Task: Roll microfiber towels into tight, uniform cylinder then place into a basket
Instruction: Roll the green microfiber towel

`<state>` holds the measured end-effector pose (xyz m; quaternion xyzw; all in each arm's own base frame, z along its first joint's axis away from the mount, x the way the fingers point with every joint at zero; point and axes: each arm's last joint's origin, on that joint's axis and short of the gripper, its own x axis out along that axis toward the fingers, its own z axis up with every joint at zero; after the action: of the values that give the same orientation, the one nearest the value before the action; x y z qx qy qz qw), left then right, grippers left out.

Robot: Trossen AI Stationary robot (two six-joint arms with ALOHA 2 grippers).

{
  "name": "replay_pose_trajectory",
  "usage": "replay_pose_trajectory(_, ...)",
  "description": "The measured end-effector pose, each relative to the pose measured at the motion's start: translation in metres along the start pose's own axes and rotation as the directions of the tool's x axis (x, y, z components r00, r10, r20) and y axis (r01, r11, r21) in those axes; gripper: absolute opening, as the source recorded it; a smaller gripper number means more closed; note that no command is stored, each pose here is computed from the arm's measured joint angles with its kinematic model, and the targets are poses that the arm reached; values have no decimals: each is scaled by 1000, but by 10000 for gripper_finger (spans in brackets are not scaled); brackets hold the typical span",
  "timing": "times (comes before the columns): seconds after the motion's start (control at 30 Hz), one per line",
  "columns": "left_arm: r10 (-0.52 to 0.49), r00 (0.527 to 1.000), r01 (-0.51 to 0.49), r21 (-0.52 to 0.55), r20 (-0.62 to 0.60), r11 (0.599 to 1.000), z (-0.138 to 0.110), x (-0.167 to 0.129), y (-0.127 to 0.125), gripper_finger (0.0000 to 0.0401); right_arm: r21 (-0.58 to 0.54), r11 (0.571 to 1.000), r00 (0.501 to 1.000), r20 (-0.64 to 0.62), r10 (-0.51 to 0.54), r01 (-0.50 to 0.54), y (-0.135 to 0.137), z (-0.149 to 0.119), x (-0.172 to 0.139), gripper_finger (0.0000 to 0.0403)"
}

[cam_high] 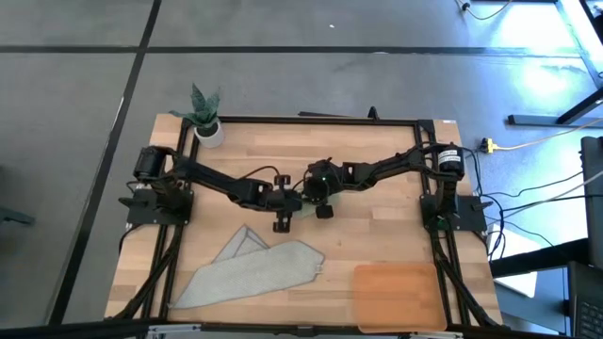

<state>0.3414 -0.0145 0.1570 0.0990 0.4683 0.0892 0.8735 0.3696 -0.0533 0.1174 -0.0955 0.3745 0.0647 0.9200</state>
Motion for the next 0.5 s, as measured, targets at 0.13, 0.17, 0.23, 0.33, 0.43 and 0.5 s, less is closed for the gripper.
replay_pose_trajectory(0.13,68,998,-68,-25,-9,997,-1,2,11,86,0,1000,1000,-1,1,-1,0,0,0,119)
replay_pose_trajectory(0.17,88,996,-88,-31,-12,996,-1,3,13,86,0,1000,1000,-2,1,-1,0,0,0,119)
replay_pose_trajectory(0.23,104,994,-105,-44,-18,994,-2,4,19,86,0,1000,1000,-2,1,-1,0,0,0,119)
replay_pose_trajectory(0.33,96,995,-98,-54,-36,994,-4,12,23,86,-1,1000,1000,-3,2,-2,0,0,0,119)
replay_pose_trajectory(0.43,98,993,-102,-55,-65,993,-8,20,24,86,-3,1000,1000,-3,2,-2,0,0,0,119)
replay_pose_trajectory(0.5,99,992,-103,-52,-85,993,-11,27,24,86,-4,1000,1000,-3,2,-2,0,0,0,119)
